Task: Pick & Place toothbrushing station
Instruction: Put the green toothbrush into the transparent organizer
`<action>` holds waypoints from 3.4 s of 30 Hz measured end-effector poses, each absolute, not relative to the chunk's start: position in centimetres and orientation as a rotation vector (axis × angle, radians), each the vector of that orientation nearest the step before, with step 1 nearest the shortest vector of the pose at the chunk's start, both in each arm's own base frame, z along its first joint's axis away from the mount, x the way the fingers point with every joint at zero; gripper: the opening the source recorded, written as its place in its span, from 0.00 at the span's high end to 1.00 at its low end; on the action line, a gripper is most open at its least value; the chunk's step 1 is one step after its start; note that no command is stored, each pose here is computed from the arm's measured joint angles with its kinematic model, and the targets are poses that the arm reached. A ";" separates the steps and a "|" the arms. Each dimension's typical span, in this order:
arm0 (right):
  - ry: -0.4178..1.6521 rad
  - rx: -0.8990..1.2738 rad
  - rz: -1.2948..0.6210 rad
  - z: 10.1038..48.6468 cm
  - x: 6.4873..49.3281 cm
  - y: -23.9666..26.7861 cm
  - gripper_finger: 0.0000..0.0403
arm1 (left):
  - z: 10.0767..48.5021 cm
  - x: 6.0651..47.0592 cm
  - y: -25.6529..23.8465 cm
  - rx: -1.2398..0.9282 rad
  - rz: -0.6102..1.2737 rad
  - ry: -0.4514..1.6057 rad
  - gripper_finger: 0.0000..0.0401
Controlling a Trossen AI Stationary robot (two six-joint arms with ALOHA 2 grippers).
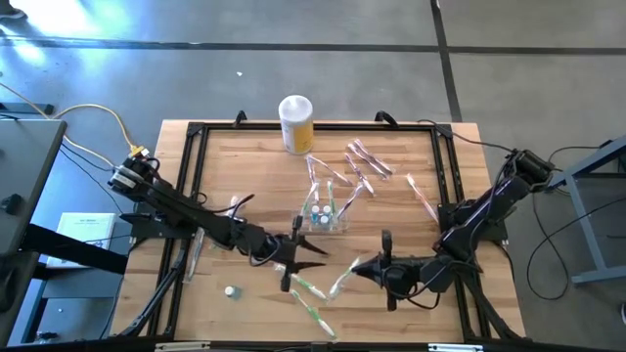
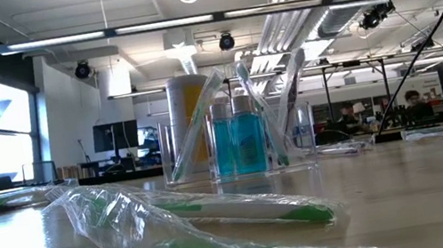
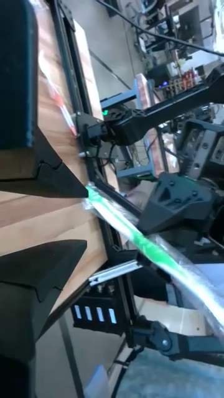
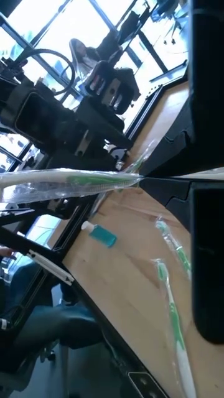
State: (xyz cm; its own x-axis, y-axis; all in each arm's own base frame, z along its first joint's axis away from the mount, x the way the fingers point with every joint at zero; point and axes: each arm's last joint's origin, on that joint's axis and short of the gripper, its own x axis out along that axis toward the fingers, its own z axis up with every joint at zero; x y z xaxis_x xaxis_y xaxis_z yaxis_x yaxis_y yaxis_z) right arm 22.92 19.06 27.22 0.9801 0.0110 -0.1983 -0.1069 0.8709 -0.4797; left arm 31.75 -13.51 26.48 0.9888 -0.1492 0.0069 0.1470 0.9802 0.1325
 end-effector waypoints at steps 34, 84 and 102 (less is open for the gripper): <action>0.173 -0.491 -0.023 27.6 25.2 16.6 0.99 | 27.1 32.4 -13.5 0.126 -0.128 -0.170 0.37; 0.251 -0.384 -0.011 26.7 25.6 15.6 0.99 | 26.9 34.2 -14.2 0.217 -0.070 -0.152 0.97; 0.265 -0.381 -0.168 26.4 24.1 16.9 0.43 | 27.4 33.7 -14.0 0.185 -0.082 -0.114 0.97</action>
State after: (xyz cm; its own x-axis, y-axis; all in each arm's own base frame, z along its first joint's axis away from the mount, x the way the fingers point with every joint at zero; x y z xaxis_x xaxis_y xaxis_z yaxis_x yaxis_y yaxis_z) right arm 24.11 16.93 26.44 0.9518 -0.2103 -0.2233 0.1114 0.9153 -0.3872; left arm 33.74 -14.03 27.36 0.9901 -0.0921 0.1056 0.0710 0.9796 0.1881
